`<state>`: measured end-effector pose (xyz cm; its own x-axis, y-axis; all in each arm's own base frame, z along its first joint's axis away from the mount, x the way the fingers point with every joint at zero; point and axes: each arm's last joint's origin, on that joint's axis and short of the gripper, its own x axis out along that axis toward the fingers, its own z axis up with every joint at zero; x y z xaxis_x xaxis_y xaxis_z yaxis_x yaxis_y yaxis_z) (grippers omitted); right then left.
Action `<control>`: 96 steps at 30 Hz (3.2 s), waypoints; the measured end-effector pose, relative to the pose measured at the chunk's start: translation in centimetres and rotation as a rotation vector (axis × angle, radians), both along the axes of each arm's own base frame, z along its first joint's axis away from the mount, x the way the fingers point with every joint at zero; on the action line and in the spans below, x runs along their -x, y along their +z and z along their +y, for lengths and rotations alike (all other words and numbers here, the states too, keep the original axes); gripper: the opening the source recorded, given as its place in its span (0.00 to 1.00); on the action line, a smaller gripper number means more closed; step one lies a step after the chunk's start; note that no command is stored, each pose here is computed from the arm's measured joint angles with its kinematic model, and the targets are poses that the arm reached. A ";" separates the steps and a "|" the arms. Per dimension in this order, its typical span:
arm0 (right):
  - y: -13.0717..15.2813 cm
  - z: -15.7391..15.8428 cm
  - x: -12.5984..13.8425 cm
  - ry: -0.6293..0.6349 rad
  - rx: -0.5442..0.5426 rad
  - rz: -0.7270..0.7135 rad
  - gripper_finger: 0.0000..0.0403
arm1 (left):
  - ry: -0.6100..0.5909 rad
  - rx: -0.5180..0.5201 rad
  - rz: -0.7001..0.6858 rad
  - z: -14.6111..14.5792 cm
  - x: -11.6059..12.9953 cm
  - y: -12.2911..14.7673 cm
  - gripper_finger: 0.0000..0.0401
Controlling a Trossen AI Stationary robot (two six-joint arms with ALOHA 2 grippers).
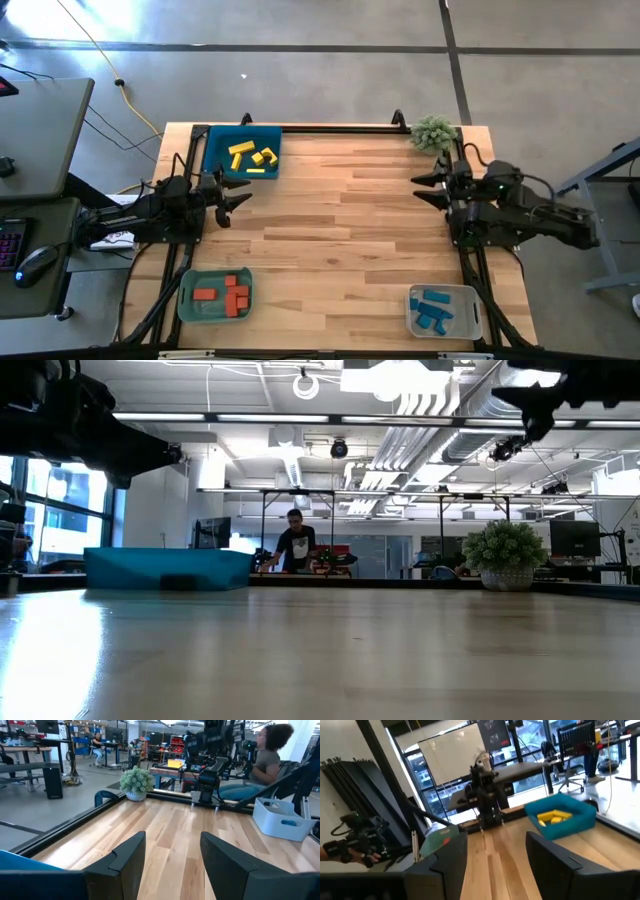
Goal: Sort & place blocks by color
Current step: Return to Home Position
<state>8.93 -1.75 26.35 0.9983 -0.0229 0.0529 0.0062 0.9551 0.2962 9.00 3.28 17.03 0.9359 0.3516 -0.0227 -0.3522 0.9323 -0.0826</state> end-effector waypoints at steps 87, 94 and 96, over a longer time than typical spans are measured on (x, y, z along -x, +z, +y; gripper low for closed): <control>-9.4 0.9 -1.8 0.000 -0.137 0.040 0.47 | -0.216 -0.033 0.012 -2.3 -0.7 -0.2 0.44; -9.4 0.9 -1.8 0.000 -0.137 0.040 0.47 | -0.216 -0.033 0.012 -2.3 -0.7 -0.2 0.44; -9.4 0.9 -1.8 -0.001 -0.137 0.040 0.47 | -0.216 -0.033 0.012 -2.3 -0.7 -0.2 0.44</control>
<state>10.70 -0.88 16.93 0.9996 -0.0278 0.0093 0.0212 0.9059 0.4229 9.73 0.99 16.86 0.9893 0.1433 -0.0258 -0.1444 0.9884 -0.0474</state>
